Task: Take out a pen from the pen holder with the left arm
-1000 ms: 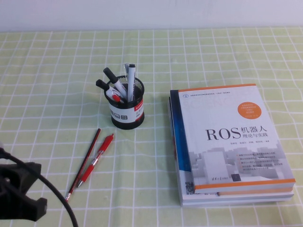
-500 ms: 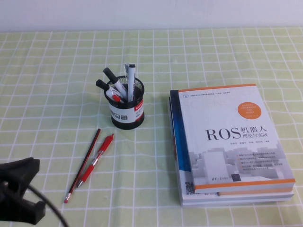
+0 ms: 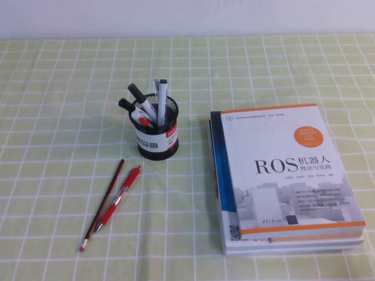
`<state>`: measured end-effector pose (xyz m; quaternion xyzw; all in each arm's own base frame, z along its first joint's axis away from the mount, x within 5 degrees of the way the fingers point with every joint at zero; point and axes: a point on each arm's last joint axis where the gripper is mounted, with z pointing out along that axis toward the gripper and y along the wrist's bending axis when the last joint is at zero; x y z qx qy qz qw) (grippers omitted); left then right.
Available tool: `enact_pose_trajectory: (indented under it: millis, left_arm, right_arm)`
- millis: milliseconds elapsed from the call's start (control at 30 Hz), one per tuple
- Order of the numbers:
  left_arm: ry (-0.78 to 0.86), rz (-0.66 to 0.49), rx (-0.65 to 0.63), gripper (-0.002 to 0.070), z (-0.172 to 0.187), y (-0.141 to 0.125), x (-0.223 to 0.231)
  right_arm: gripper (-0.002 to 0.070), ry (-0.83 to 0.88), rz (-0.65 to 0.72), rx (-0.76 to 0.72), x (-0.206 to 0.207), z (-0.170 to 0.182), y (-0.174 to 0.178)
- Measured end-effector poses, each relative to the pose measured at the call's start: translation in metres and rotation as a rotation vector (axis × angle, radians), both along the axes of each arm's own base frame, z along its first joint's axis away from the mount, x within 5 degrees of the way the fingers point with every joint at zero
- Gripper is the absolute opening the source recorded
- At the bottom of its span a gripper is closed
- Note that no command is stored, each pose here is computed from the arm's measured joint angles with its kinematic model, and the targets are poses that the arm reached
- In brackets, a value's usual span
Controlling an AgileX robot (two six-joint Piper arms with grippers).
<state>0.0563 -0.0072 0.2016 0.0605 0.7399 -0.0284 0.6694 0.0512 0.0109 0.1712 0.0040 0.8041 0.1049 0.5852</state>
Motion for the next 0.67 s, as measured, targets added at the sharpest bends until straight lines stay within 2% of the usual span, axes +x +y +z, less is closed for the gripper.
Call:
enact_pose_trajectory:
  millis: [300, 500, 667]
  left_arm:
    - [0.07, -0.001, -0.005, -0.0001, -0.018, 0.0, -0.001]
    - [0.188, -0.004, 0.022, -0.0001, -0.029, 0.0, -0.004]
    - [0.202, -0.001, 0.054, -0.0001, -0.03, 0.001, -0.004]
  right_arm:
    - [-0.0012, 0.0, 0.0, 0.0, 0.0, 0.0, 0.0]
    - [-0.0013, 0.0, 0.0, 0.0, 0.0, 0.0, 0.0]
    - [-0.0013, 0.0, 0.0, 0.0, 0.0, 0.0, 0.0]
